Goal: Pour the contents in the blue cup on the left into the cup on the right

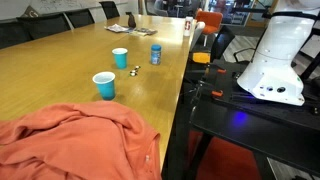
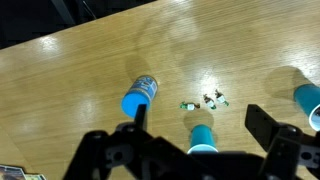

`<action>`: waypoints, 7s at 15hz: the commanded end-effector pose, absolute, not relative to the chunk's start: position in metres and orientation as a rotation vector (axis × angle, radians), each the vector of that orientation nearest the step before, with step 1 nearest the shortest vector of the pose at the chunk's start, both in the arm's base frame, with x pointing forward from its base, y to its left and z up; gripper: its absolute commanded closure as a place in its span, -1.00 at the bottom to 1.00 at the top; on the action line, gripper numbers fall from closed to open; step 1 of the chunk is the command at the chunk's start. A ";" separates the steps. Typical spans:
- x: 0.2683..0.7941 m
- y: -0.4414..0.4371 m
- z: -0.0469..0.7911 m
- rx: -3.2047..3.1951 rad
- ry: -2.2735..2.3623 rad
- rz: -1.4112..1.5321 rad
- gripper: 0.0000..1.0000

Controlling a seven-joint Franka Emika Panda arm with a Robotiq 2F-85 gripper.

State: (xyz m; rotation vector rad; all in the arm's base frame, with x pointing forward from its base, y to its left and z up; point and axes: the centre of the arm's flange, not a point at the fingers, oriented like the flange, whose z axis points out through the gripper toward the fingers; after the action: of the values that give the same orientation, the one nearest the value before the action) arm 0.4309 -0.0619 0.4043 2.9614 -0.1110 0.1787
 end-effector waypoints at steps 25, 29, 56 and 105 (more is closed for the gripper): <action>0.474 0.023 0.413 3.013 0.105 0.259 -1.00; 0.493 0.036 0.412 3.038 0.140 0.245 -1.00; 0.610 0.150 0.167 3.139 0.321 0.314 -1.00; 0.657 0.019 0.340 2.883 0.290 0.244 0.98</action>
State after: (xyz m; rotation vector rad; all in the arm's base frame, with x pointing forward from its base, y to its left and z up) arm 0.6503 0.0329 0.3264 2.9910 0.2257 0.2634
